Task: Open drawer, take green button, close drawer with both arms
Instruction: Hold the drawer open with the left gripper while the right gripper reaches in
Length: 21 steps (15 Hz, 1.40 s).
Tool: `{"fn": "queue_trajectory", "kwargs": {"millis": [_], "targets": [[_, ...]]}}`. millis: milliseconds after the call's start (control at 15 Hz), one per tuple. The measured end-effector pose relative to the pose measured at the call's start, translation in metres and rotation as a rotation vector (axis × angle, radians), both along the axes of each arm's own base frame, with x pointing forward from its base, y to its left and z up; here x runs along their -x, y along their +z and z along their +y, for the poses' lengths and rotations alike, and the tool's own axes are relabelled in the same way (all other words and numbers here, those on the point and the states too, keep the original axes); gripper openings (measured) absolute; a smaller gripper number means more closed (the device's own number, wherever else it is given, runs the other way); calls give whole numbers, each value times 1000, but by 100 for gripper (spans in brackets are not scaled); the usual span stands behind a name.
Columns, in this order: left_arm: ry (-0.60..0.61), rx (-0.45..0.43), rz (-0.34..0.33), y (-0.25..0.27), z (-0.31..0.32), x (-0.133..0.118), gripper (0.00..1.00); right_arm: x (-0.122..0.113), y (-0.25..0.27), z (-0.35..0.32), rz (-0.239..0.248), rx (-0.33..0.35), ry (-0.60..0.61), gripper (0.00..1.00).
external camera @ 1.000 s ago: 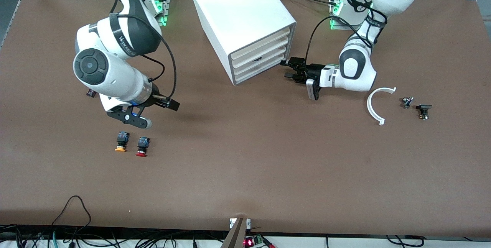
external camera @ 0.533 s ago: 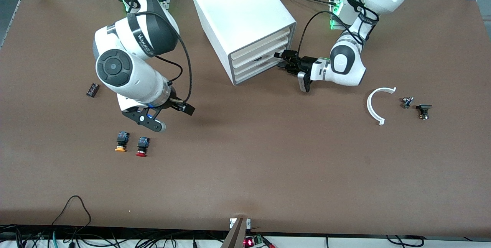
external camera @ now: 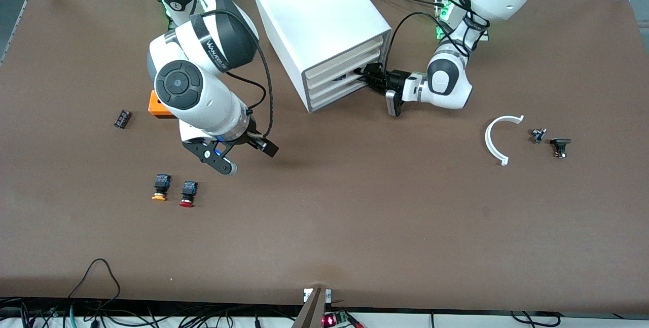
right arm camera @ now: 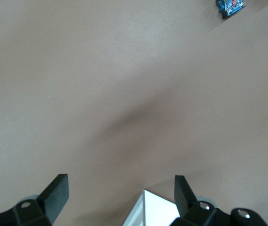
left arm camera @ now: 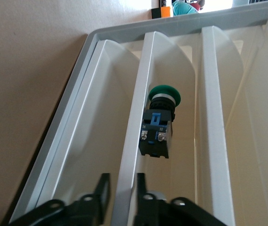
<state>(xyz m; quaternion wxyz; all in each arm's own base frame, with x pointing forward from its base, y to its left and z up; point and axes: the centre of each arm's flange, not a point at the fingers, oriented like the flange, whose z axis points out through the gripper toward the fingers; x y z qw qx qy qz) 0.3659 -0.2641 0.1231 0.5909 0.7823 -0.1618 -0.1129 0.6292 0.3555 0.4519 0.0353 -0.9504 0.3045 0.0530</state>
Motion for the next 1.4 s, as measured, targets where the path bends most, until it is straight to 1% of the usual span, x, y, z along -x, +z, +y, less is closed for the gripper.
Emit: {"fn": "queue_trajectory", "kwargs": {"millis": [67,133,333,467,600,733,1067,1200,1400], "targets": [[-2,6,-2,1,0,0,16,0,1,4,-1,-4,-17,100],[-2,11,-1,1,-1,0,11,0,1,10,0,-8,-32,100],[7,11,-5,2,2,-4,11,5,0,28,5,-22,-74,100],[28,10,-13,3,10,-14,11,12,2,45,11,-39,-119,100],[33,4,-38,7,25,-31,11,22,5,62,20,-57,-155,100],[32,-19,-60,13,46,-55,11,32,7,77,27,-67,-179,100],[26,-93,-75,32,80,-112,11,55,11,121,3,-104,-261,100],[28,-114,-79,32,94,-131,11,63,1,140,0,-116,-284,100],[41,-101,-80,26,113,-150,11,76,-27,169,3,-127,-301,100]]}}
